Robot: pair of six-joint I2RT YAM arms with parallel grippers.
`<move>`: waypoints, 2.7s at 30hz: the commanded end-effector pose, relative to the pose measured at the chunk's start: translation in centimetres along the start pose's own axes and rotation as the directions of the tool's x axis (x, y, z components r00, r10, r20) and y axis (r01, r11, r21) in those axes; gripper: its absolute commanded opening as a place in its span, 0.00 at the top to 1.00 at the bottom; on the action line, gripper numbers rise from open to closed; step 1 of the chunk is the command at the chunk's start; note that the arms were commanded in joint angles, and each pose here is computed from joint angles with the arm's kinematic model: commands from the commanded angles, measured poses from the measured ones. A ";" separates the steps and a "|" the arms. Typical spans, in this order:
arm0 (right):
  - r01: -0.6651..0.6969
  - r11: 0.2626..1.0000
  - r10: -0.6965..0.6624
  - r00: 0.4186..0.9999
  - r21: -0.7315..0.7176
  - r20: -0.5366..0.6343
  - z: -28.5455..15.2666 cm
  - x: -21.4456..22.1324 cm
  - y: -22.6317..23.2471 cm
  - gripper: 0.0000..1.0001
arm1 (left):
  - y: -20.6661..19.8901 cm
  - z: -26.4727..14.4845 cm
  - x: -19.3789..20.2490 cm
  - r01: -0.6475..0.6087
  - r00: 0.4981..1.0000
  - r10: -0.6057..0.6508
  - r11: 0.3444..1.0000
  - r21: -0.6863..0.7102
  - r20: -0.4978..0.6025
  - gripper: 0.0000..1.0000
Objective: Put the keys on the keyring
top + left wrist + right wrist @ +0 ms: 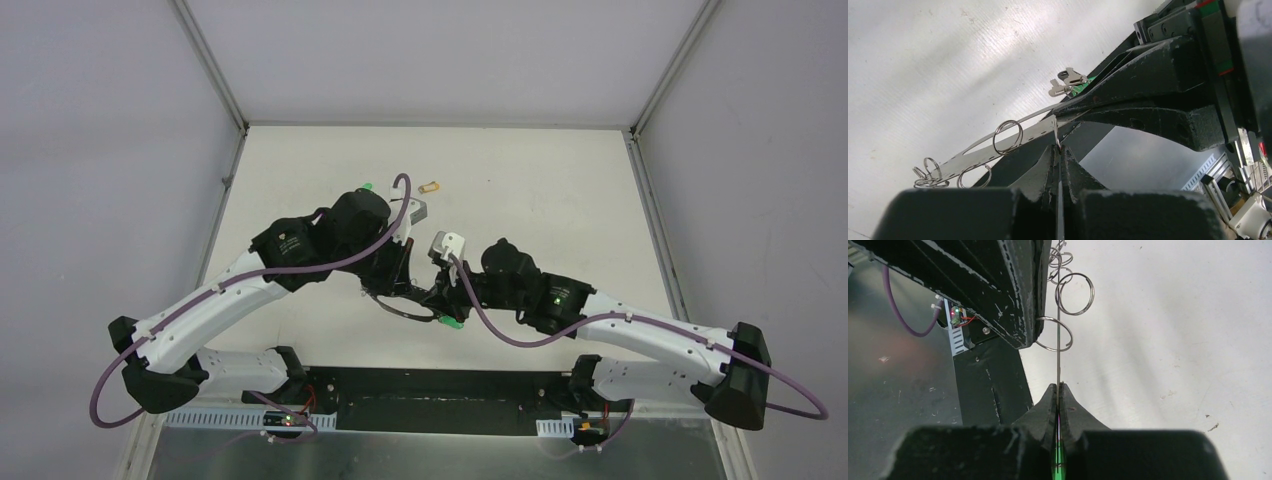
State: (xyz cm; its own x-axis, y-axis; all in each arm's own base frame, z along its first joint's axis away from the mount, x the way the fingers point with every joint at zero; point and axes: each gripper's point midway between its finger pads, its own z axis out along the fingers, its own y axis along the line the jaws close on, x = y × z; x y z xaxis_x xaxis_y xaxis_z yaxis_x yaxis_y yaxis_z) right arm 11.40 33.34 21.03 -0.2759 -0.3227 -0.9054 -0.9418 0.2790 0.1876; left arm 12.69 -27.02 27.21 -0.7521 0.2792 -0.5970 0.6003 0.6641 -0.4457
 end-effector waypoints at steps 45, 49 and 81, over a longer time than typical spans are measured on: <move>0.149 0.968 -0.149 0.989 0.203 -0.016 -0.2 -2.1 -1.3 1.00 | -0.9 0.8 1.0 0.082 0.986 -0.082 0.997 -0.005 -0.146 1.00; 0.154 0.964 -0.154 0.988 0.216 -0.019 -0.3 -2.1 -1.5 1.00 | -0.7 0.5 1.5 0.086 0.982 -0.088 0.996 -0.021 -0.168 1.00; 0.288 0.958 -0.283 0.936 0.006 0.209 -3.4 -2.5 2.4 0.14 | -0.2 -0.3 1.1 0.057 0.982 -0.068 0.996 -0.065 -0.176 1.00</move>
State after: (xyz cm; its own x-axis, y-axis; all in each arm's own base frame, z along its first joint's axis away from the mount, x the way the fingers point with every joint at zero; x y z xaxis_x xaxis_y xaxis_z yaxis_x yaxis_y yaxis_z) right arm 9.83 30.62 24.48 0.0167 -0.2025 -0.9791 -0.9663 0.2483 -0.0679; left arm 11.16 -26.28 24.71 -0.8483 0.3751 -0.3739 0.5154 0.7471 -0.4198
